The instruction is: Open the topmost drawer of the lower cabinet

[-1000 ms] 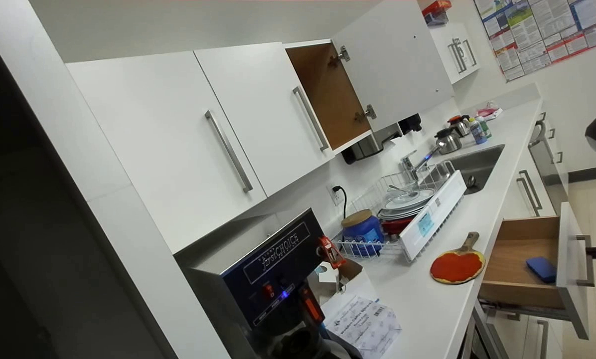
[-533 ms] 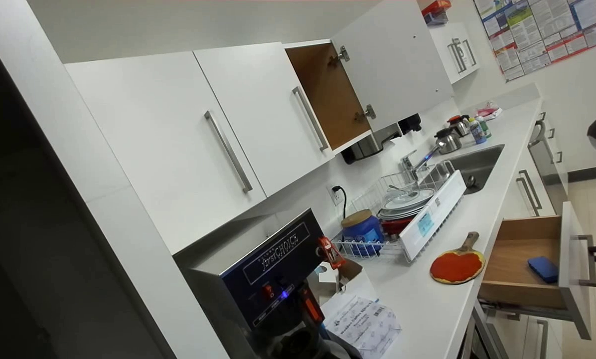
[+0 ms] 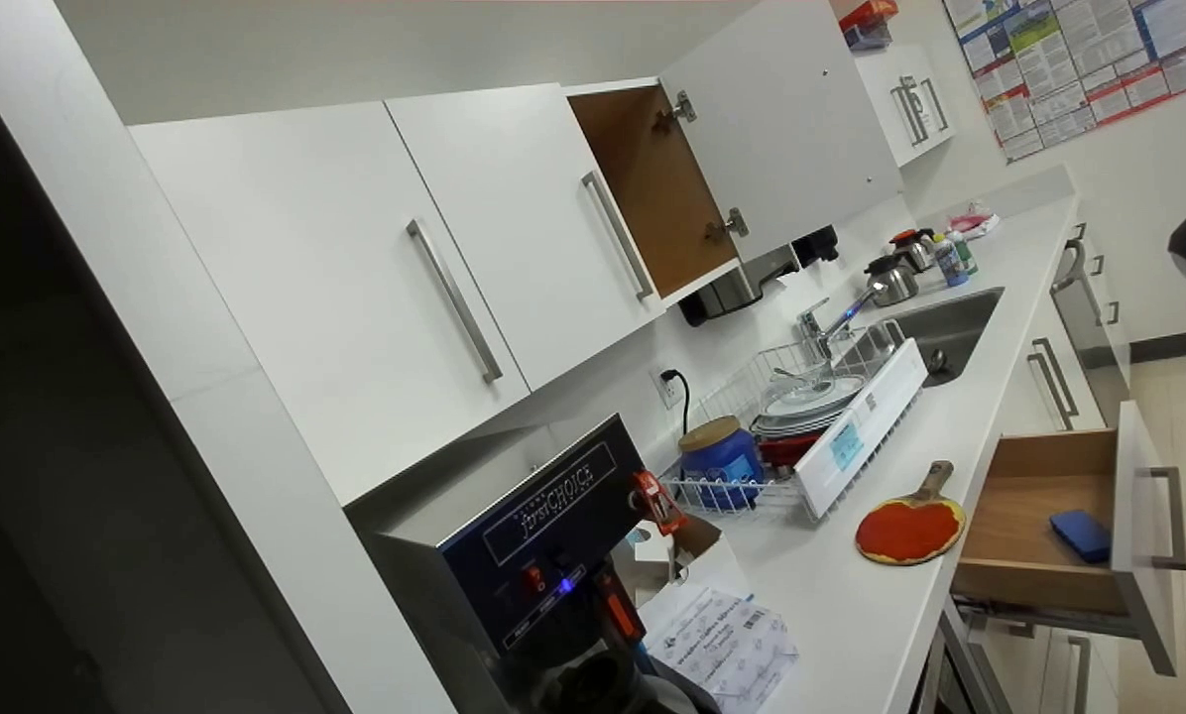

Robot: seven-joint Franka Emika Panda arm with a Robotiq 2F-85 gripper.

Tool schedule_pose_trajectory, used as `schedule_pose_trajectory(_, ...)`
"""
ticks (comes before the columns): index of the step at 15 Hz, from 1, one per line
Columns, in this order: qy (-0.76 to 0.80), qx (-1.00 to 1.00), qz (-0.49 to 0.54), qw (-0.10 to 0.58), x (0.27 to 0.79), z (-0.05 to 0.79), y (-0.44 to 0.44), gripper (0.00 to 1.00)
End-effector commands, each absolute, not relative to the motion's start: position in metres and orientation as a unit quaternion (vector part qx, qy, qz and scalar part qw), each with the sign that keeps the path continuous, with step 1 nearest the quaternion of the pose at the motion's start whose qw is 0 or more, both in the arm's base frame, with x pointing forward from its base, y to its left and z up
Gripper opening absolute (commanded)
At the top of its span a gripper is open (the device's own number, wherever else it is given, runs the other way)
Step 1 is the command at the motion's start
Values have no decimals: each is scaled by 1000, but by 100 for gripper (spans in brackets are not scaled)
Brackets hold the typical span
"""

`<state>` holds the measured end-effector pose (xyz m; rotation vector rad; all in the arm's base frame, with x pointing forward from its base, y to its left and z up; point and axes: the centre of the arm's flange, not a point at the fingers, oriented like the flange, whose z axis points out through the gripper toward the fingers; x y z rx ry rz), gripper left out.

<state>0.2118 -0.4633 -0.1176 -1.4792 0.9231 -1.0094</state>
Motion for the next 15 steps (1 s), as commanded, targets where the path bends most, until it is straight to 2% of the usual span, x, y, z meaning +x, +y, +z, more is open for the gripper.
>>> schedule_pose_trajectory(1,383,-632,-432,517,188,-49,-455,100)
schedule_pose_trajectory(7,382,-694,-409,453,185,54,-459,100)
schedule_pose_trajectory(15,300,-845,-297,326,252,170,-439,100)
